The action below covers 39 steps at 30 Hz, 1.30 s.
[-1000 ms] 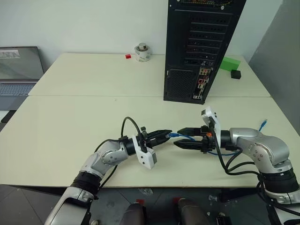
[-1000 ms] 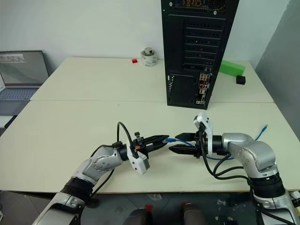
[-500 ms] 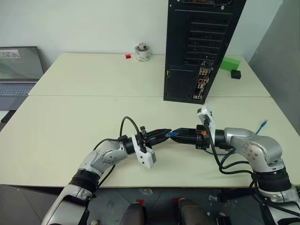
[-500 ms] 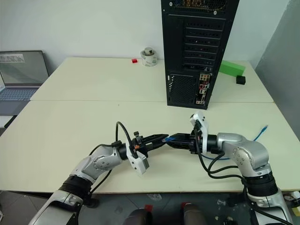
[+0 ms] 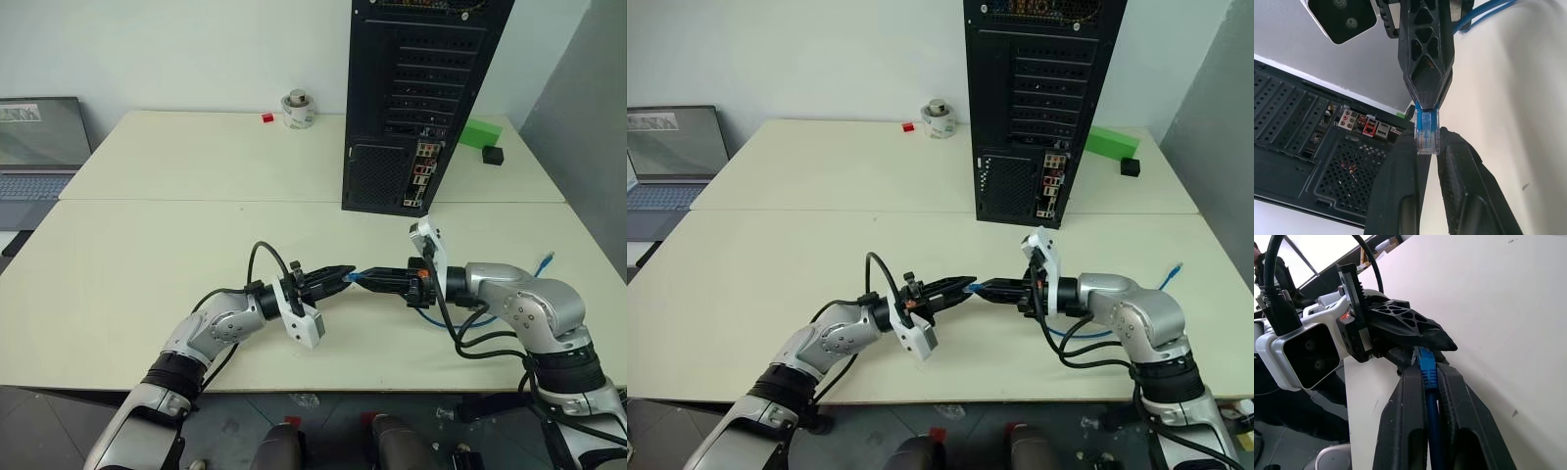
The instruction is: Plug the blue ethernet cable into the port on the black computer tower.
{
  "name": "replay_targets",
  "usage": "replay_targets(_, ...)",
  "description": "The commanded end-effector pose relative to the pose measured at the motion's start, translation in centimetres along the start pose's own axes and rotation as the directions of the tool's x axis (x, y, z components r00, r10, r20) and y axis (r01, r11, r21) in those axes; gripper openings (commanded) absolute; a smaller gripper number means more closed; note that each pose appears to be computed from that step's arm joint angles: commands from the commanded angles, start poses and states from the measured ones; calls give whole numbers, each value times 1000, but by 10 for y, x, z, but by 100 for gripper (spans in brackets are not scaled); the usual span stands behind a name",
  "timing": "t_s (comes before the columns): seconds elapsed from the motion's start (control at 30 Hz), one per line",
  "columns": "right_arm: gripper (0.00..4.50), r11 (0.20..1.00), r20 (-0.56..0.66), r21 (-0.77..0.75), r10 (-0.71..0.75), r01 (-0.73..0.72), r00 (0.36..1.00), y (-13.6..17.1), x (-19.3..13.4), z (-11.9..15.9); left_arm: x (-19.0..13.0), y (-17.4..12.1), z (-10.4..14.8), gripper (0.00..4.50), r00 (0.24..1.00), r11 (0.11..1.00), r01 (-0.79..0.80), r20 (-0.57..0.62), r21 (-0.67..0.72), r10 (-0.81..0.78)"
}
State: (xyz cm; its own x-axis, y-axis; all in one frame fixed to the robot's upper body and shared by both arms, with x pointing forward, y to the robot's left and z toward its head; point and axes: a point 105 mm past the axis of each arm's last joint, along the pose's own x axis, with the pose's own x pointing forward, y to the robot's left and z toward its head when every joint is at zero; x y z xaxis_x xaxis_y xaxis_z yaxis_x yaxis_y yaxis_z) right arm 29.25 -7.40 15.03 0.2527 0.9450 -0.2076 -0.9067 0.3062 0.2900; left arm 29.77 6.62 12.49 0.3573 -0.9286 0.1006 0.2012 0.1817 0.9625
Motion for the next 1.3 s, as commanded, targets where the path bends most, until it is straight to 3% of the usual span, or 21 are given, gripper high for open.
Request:
replay_targets(0.03, 3, 999, 0, -35, 29, -29, 1000, 3, -2, 10, 5, 11, 11, 136, 997, 1000, -22, 68, 4, 22)
replay_targets(0.3, 3, 997, 18, -75, -15, 16, 1000, -3, -9, 17, 1, 14, 4, 292, 1000, 1000, -7, 28, -10, 7)
replay_targets(0.4, 3, 984, 88, -114, -127, 137, 988, -13, -21, 29, -4, 15, -5, 347, 1000, 995, -8, -31, -100, 4)
replay_targets(0.47, 3, 974, 110, -128, -176, 189, 978, -18, -26, 33, -5, 18, -7, 350, 999, 989, -26, -51, -147, 19)
replay_targets(0.6, 3, 838, 260, -215, -445, 501, 857, -42, -48, 56, 7, 44, -21, 350, 978, 865, -183, -181, -468, 109)
replay_targets(0.73, 3, 696, 371, -229, -584, 681, 722, -50, -50, 72, 24, 46, -9, 350, 988, 813, -92, -152, -575, 4)
replay_targets(0.83, 3, 530, 450, -206, -695, 823, 560, -61, -46, 84, 37, 58, -11, 350, 982, 696, -130, -187, -707, -7)
replay_targets(0.9, 3, 468, 482, -165, -730, 868, 485, -66, -44, 90, 41, 63, -11, 350, 981, 629, -139, -195, -765, -21)
replay_targets(1.0, 3, 416, 502, -141, -752, 898, 427, -70, -38, 94, 44, 72, -13, 350, 977, 566, -152, -209, -810, -37)
replay_targets(1.2, 3, 331, 508, -57, -803, 942, 313, -88, -42, 97, 49, 79, -22, 350, 964, 552, -187, -259, -812, -54)
replay_targets(1.3, 3, 319, 498, -21, -818, 947, 287, -95, -43, 97, 54, 86, -27, 350, 957, 548, -234, -289, -803, -14)
